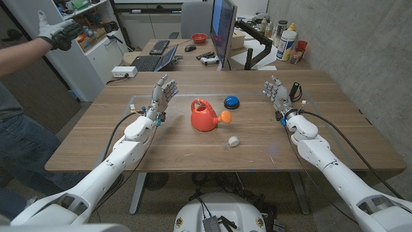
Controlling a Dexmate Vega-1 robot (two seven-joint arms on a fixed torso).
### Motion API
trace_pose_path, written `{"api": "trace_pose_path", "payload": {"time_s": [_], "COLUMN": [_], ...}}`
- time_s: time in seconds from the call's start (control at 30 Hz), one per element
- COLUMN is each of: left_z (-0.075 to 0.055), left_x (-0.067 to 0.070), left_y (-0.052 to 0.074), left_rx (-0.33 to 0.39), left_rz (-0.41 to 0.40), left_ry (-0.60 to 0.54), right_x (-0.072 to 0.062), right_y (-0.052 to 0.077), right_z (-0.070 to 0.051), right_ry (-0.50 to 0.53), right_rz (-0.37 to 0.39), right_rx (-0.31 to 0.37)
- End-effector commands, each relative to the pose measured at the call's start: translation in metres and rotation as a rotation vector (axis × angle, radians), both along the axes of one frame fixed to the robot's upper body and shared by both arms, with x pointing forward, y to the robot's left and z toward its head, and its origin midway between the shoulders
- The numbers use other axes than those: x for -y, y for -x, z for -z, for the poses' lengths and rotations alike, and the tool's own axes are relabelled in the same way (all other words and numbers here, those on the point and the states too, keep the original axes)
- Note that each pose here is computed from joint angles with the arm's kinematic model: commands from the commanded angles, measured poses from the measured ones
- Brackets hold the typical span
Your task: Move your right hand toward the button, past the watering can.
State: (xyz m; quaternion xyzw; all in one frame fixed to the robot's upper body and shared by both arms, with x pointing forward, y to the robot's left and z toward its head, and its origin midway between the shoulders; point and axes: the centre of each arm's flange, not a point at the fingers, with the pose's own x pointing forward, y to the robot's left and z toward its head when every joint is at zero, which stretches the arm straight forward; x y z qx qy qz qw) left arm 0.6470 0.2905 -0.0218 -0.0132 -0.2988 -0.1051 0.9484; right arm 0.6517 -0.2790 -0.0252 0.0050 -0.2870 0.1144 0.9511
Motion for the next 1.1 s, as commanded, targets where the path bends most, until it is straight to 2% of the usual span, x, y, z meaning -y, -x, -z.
{"api": "trace_pose_path", "payload": {"time_s": [0.03,0.73,1.1], "left_z": [-0.0018,0.0005,0.0039], "left_x": [-0.0031,-0.0040,-0.0028], "left_y": [0.0061,0.0120,0.0120], "left_rx": [0.007,0.010,-0.002], "left_rz": [-0.007,-0.010,-0.014], "left_ry": [-0.020,-0.033,-0.052], "right_x": [0.0040,-0.0016,-0.0046], "right_y": [0.0023,0.0046,-0.0010], "right_z": [0.0034,0.0024,-0.0035], "right_ry": [-0.056,-0.023,0.014], "right_rz": [0.013,0.020,0.008], "right_rx": [-0.018,-0.041,-0.041]}}
